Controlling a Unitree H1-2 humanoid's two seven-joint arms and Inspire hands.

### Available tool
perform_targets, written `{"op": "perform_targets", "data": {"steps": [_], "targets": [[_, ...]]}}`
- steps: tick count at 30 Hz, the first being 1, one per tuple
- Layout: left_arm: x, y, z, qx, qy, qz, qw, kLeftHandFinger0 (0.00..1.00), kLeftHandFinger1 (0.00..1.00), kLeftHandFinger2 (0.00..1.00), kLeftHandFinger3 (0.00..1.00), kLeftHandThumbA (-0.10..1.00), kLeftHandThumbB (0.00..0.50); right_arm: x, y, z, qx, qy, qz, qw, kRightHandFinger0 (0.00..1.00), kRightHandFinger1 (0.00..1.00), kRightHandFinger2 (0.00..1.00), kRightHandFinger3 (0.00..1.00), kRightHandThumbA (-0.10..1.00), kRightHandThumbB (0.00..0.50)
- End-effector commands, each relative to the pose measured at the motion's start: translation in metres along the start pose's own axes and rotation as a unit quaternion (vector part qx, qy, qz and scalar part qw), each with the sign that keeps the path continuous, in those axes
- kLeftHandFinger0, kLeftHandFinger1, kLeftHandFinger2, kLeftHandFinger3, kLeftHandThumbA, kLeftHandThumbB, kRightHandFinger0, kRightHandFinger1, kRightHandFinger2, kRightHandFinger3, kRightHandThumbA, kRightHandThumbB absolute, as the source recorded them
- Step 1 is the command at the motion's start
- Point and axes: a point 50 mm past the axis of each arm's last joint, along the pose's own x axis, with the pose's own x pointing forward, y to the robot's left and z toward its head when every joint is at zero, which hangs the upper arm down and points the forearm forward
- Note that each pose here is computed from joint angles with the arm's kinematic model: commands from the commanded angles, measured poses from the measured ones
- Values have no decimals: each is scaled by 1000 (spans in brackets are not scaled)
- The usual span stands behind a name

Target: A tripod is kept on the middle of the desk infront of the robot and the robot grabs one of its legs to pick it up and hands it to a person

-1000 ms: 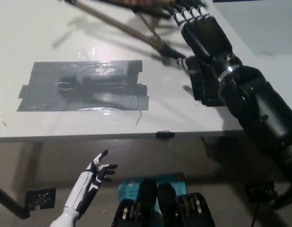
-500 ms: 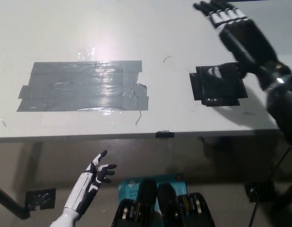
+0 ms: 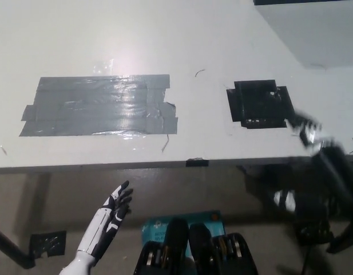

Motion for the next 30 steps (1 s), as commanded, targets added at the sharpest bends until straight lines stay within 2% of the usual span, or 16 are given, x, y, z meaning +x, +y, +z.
{"op": "perform_targets", "data": {"steps": [1, 3, 4, 6, 8, 10, 12, 14, 21, 30], "targets": [[-11, 7, 3, 6, -25, 2, 1000, 1000, 1000, 1000, 1000, 1000, 154, -19, 40, -8, 171, -18, -71, 982, 1000, 1000, 1000, 1000, 1000, 326], [-13, 8, 1, 2, -30, 0, 1000, 1000, 1000, 1000, 1000, 1000, 173, -21, 68, -23, 230, 27, -70, 970, 1000, 1000, 1000, 1000, 1000, 339], [-13, 7, 0, 2, -32, -1, 999, 1000, 1000, 1000, 1000, 1000, 181, -22, 78, -29, 257, 39, -64, 963, 1000, 1000, 1000, 1000, 1000, 321], [-12, 7, -1, -4, -33, -5, 999, 1000, 1000, 1000, 1000, 1000, 199, -22, 90, -37, 276, 53, -47, 958, 1000, 1000, 1000, 1000, 1000, 320], [-11, 8, -2, -24, -30, -12, 999, 1000, 1000, 1000, 1000, 1000, 198, -22, 102, -45, 291, 62, -24, 954, 1000, 1000, 1000, 1000, 1000, 301], [-10, 7, -1, -38, -24, -13, 999, 1000, 1000, 1000, 1000, 1000, 255, -22, 109, -50, 297, 75, -7, 952, 1000, 1000, 1000, 1000, 1000, 304], [-8, 6, 0, -44, -25, -12, 999, 1000, 1000, 1000, 1000, 1000, 259, -21, 111, -54, 296, 77, -5, 952, 1000, 1000, 1000, 1000, 1000, 320], [-8, 5, 1, -49, -25, -9, 998, 1000, 1000, 1000, 1000, 1000, 287, -22, 113, -57, 299, 81, -3, 951, 1000, 1000, 1000, 1000, 1000, 320], [-9, 7, -1, -37, -31, 1, 999, 1000, 1000, 1000, 1000, 1000, 291, -26, 118, -61, 310, 82, 9, 947, 1000, 1000, 1000, 1000, 1000, 298], [-5, 9, 3, -21, -46, 21, 999, 1000, 1000, 1000, 1000, 1000, 262, -24, 115, -61, 309, 75, 10, 948, 1000, 1000, 1000, 1000, 1000, 317]]}}
